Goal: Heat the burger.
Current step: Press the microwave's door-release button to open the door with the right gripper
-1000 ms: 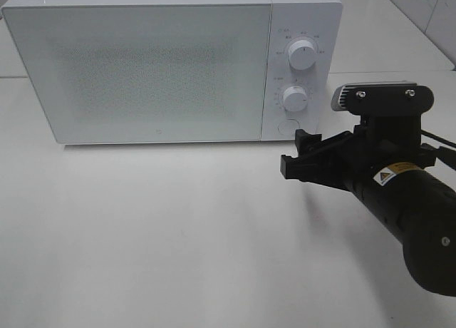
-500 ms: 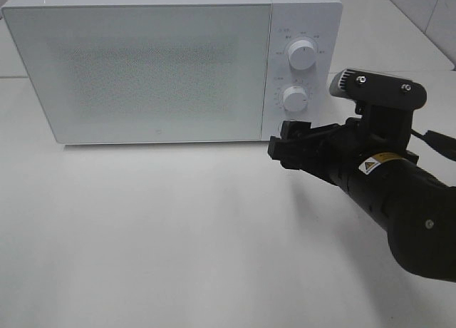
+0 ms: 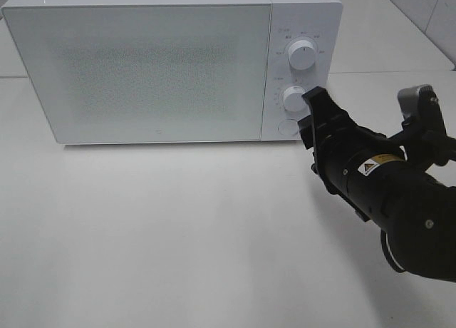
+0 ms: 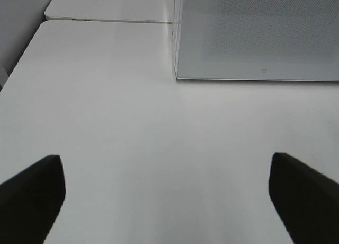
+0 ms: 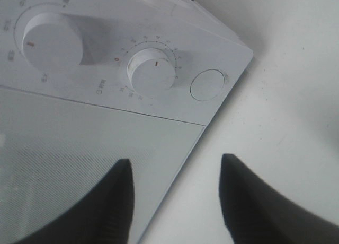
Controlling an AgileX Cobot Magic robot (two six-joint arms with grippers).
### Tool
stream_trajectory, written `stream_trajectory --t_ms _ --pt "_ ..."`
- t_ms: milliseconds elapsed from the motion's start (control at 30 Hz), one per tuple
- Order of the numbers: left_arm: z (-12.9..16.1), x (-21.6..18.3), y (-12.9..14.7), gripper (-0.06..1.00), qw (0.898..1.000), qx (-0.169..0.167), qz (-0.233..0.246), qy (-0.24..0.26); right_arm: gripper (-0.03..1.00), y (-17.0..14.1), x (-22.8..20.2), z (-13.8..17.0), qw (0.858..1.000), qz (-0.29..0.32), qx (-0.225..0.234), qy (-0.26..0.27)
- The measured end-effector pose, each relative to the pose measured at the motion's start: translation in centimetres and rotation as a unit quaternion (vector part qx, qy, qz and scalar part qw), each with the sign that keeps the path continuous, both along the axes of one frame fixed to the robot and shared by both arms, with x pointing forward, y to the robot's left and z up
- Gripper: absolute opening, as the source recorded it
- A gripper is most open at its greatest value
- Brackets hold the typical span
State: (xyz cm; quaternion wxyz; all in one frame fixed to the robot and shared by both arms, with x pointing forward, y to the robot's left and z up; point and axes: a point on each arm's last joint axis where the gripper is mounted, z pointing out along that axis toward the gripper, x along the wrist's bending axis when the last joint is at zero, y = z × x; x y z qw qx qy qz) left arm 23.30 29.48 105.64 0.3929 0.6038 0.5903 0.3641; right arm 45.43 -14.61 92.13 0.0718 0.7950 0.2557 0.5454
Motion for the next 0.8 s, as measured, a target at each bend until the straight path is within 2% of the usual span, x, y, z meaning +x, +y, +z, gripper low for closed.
stream_trajectory --t_ms 33,67,100,133,167,200,233,267,300,600,800 --pt "0.0 0.0 0.0 0.99 1.0 0.0 0.0 0.0 0.37 0.0 0.0 0.0 0.999 -0.02 0.047 0.008" --pt "0.0 0.0 0.0 0.99 1.0 0.0 0.0 0.0 0.31 0.0 0.0 0.0 0.997 -0.03 0.07 0.013" --pt "0.0 0.0 0.0 0.99 1.0 0.0 0.0 0.0 0.31 0.0 0.0 0.0 0.997 -0.03 0.07 0.013" --pt "0.0 0.0 0.0 0.99 1.0 0.0 0.0 0.0 0.21 0.0 0.0 0.0 0.993 -0.046 0.106 0.022" --pt "0.0 0.0 0.0 0.99 1.0 0.0 0.0 0.0 0.21 0.0 0.0 0.0 0.993 -0.046 0.106 0.022" --pt "0.0 0.0 0.0 0.99 1.0 0.0 0.0 0.0 0.11 0.0 -0.1 -0.1 0.99 -0.055 0.128 0.03" --pt "0.0 0.0 0.0 0.99 1.0 0.0 0.0 0.0 0.06 0.0 -0.1 -0.1 0.988 -0.059 0.137 0.034" --pt "0.0 0.0 0.0 0.99 1.0 0.0 0.0 0.0 0.06 0.0 -0.1 -0.1 0.988 -0.059 0.137 0.034" --pt "0.0 0.0 0.0 0.99 1.0 0.0 0.0 0.0 0.0 0.0 -0.1 -0.2 0.986 -0.064 0.149 0.038" --pt "0.0 0.0 0.0 0.99 1.0 0.0 0.0 0.0 0.0 0.1 -0.1 -0.7 0.984 -0.074 0.158 0.048" --pt "0.0 0.0 0.0 0.99 1.0 0.0 0.0 0.0 0.0 0.3 0.3 -3.1 0.977 -0.106 0.164 0.082"
